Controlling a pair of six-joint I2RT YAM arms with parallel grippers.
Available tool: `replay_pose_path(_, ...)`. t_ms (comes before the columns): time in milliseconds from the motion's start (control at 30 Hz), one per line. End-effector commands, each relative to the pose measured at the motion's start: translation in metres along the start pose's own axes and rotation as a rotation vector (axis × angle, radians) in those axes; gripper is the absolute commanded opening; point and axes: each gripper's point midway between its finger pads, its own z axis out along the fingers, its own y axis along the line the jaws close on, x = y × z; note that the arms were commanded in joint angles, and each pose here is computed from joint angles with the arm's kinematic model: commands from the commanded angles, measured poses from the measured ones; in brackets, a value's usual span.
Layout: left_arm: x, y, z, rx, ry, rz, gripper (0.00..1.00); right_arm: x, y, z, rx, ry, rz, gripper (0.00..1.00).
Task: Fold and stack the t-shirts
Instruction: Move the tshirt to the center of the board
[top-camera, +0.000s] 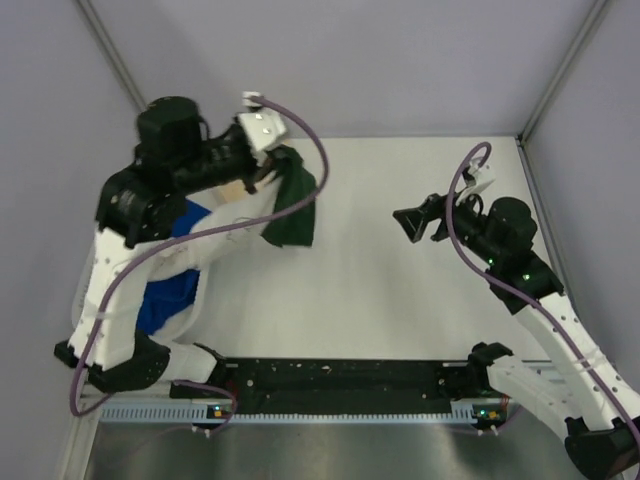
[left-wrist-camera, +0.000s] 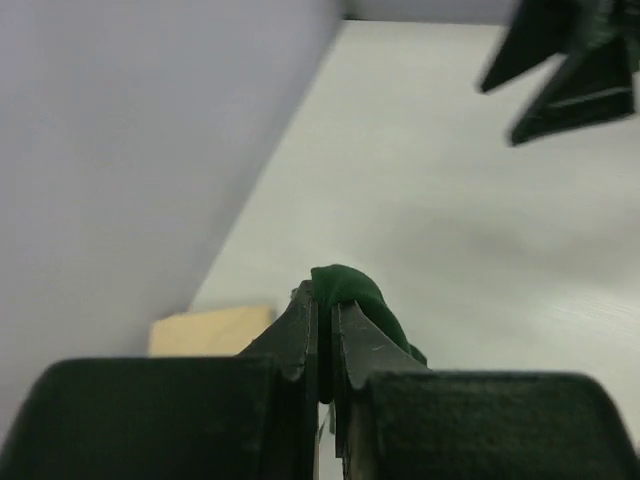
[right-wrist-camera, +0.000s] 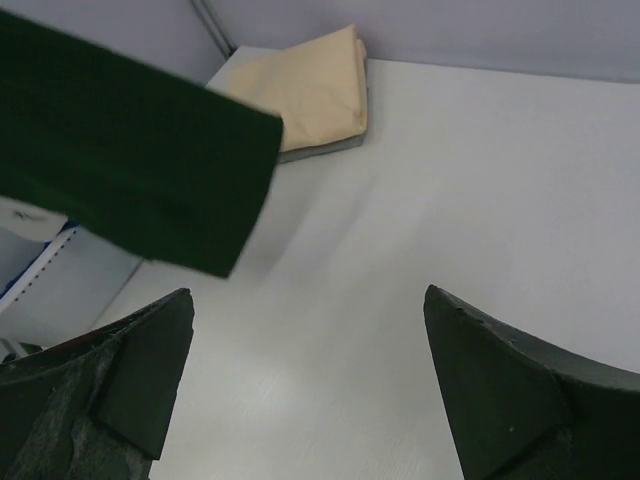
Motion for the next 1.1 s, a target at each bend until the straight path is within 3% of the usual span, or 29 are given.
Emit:
replay_pose_path(0, 0.021, -0.106, 0.051, 0.474, 0.017, 0.025, 0.00, -0.043, 0.007, -0.011, 0.016, -0.113, -0.021, 0.95)
replay_pose_path(167, 0.048, -0.103, 0.083, 0.445, 0.084, -0.004, 0.00, -0.012, 0.060, -0.016, -0.335, 0.004, -0.188, 0.79)
replay_pose_path(367, 0.049, -0.103, 0.084, 0.446, 0.088, -0.010, 0.00, 0.021, 0.095, 0.010, -0.497, 0.016, -0.265, 0.87)
replay_pose_path(633, 0.051, -0.096, 0.077, 0.399, 0.103, 0.003, 0.00, 0.045, 0.105, 0.080, -0.576, 0.083, -0.205, 0.92)
replay_pose_path(800, 0.053, -0.094, 0.075, 0.382, 0.109, 0.011, 0.00, 0.054, 0.111, 0.102, -0.552, 0.063, -0.116, 0.85)
replay_pose_path(833, 0.054, -0.094, 0.076, 0.381, 0.113, 0.008, 0.00, 0.054, 0.114, 0.104, -0.567, 0.062, -0.096, 0.81)
replay_pose_path(867, 0.054, -0.094, 0.077, 0.380, 0.112, 0.009, 0.00, 0.053, 0.117, 0.107, -0.578, 0.066, -0.083, 0.67)
replay_pose_path(933, 0.054, -0.093, 0.077, 0.376, 0.115, 0.004, 0.00, 0.046, 0.118, 0.112, -0.565, 0.054, -0.069, 0.31)
replay_pose_path(967, 0.055, -0.092, 0.077, 0.368, 0.119, -0.002, 0.00, 0.044, 0.115, 0.115, -0.542, 0.046, -0.072, 0.00)
replay_pose_path(1033, 0.057, -0.085, 0.076, 0.328, 0.129, -0.013, 0.00, 0.042, 0.108, 0.116, -0.495, 0.057, -0.070, 0.00)
replay_pose_path(1067, 0.060, -0.081, 0.076, 0.305, 0.141, -0.014, 0.08, 0.042, 0.105, 0.116, -0.476, 0.065, -0.070, 0.00)
